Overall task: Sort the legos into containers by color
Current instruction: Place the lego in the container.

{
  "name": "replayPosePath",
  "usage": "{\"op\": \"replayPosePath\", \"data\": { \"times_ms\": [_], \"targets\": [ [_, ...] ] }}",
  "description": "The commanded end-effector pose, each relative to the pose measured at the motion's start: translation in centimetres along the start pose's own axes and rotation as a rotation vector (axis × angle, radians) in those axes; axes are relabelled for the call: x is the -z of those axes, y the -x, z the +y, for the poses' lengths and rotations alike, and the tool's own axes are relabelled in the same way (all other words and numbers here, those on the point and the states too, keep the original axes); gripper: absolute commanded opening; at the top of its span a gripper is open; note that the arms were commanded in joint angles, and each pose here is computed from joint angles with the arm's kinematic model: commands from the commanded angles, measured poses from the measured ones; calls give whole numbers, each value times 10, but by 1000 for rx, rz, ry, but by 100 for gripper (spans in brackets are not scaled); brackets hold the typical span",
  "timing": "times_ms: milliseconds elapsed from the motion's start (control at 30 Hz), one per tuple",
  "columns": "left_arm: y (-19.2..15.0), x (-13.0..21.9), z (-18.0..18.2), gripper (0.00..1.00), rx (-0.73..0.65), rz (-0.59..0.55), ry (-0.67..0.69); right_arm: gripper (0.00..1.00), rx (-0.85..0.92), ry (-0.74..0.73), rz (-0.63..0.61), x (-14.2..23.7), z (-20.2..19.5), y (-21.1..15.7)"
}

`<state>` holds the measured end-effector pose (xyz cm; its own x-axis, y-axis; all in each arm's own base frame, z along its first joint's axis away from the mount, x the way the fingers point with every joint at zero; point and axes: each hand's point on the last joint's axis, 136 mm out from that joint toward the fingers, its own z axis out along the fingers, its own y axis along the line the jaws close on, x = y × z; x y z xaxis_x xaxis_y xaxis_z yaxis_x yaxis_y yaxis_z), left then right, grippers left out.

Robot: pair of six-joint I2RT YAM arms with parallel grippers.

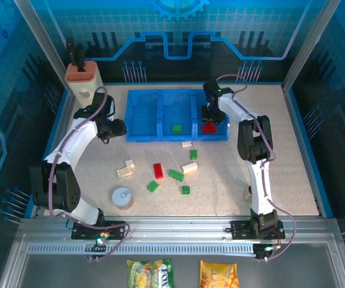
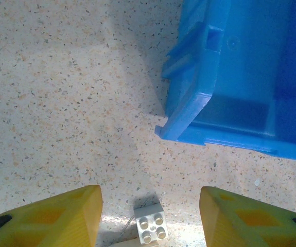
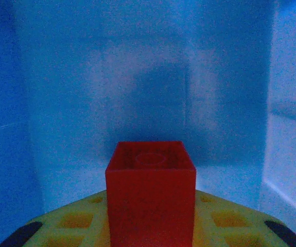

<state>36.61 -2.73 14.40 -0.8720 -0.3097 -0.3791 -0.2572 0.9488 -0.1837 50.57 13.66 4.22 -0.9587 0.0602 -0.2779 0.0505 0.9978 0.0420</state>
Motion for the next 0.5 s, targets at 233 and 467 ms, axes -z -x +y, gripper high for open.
{"op": "replayPosePath", "data": {
  "times_ms": [233, 467],
  "targets": [
    [-3, -4, 0, 54, -19, 17, -11, 45, 16, 2, -38, 27, 2, 8],
    [-4, -4, -2, 54, -22, 22, -19, 46, 31, 0, -73, 57, 8, 7]
  ]
}}
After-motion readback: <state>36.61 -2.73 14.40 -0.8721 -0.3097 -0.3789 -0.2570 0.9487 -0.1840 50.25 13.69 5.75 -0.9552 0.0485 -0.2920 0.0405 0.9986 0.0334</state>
